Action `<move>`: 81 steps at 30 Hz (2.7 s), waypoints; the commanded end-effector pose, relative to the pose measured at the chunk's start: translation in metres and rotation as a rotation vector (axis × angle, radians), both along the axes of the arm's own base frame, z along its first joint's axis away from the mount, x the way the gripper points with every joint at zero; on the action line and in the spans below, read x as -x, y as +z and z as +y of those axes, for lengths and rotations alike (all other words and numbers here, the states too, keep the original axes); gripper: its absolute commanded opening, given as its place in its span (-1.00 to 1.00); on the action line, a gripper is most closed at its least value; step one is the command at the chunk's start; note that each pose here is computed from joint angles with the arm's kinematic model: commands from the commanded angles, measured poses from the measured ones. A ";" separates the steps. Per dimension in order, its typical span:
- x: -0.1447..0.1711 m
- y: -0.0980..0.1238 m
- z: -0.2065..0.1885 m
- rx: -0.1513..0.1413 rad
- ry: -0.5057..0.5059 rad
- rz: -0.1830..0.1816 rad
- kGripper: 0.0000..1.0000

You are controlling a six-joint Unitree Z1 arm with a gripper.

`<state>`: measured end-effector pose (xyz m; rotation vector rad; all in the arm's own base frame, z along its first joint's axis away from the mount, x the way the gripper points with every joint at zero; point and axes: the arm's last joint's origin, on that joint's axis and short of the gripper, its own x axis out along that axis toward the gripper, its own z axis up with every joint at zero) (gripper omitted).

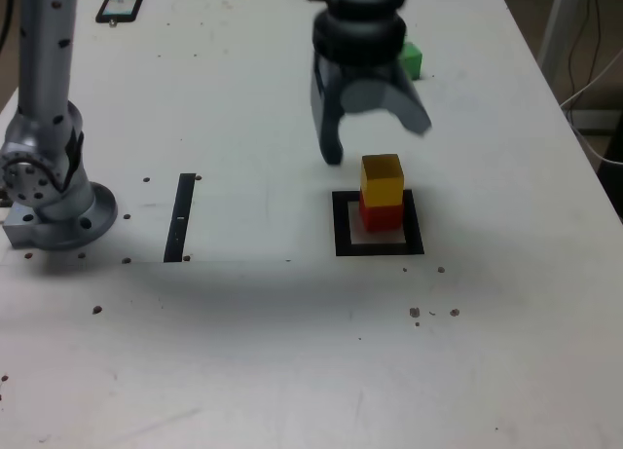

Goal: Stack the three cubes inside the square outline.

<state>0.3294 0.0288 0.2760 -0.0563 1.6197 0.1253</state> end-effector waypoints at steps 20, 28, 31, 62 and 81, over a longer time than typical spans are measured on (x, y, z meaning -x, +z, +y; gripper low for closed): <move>-0.013 0.029 0.161 -0.139 0.081 0.004 0.99; -0.038 0.011 0.200 -0.173 0.087 0.023 0.99; -0.049 0.002 0.209 -0.173 0.091 0.025 0.98; -0.090 -0.050 0.229 -0.186 0.161 0.017 0.64; -0.085 -0.056 0.232 -0.191 0.176 0.021 0.15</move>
